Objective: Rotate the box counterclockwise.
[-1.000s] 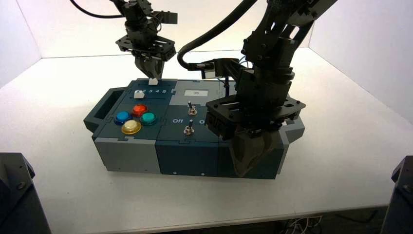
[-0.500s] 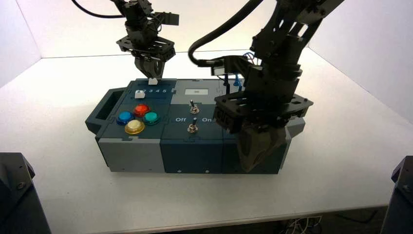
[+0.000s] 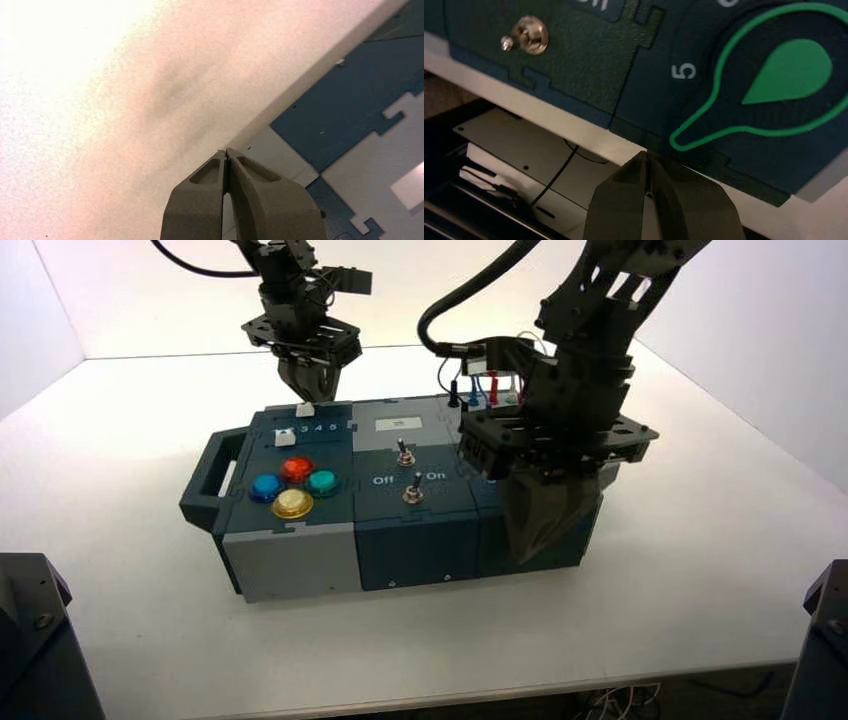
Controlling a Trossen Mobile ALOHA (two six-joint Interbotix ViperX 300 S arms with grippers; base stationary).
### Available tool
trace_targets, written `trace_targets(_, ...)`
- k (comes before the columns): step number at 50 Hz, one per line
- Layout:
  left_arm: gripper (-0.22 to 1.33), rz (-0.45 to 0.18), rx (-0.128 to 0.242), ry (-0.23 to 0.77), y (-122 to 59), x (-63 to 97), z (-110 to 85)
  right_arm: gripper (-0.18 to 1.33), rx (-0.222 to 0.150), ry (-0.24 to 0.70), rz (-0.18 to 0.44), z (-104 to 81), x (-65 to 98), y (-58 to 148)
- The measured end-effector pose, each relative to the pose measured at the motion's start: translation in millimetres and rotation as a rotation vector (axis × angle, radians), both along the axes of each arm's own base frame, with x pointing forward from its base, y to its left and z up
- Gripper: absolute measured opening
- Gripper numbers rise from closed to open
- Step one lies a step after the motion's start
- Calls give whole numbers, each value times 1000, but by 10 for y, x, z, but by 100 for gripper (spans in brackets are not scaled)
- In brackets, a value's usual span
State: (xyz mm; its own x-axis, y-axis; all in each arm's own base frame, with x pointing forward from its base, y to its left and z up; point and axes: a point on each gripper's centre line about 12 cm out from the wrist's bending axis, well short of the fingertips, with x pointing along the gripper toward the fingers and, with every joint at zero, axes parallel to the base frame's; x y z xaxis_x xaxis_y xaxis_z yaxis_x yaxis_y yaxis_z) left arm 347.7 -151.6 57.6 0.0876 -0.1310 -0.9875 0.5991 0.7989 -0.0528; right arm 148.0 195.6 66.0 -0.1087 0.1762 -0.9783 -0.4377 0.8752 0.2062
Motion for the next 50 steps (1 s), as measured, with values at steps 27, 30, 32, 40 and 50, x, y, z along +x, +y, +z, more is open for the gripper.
trace_targets(27, -16, -14, 18, 66, 2, -79, 20, -14, -21, -18, -37, 20, 225, -116)
trace_targets(30, -16, -18, 21, 76, 0, -93, 19, -14, -24, -21, -41, 24, 256, -130)
trace_targets(32, -16, -19, 22, 81, 3, -102, 21, -14, -25, -21, -44, 28, 274, -131)
trace_targets(40, -16, -36, 25, 89, -43, -143, 46, -14, -33, -27, -58, 35, 374, -163)
trace_targets(50, -16, -44, 26, 98, -63, -162, 60, -14, -44, -32, -60, 31, 475, -163)
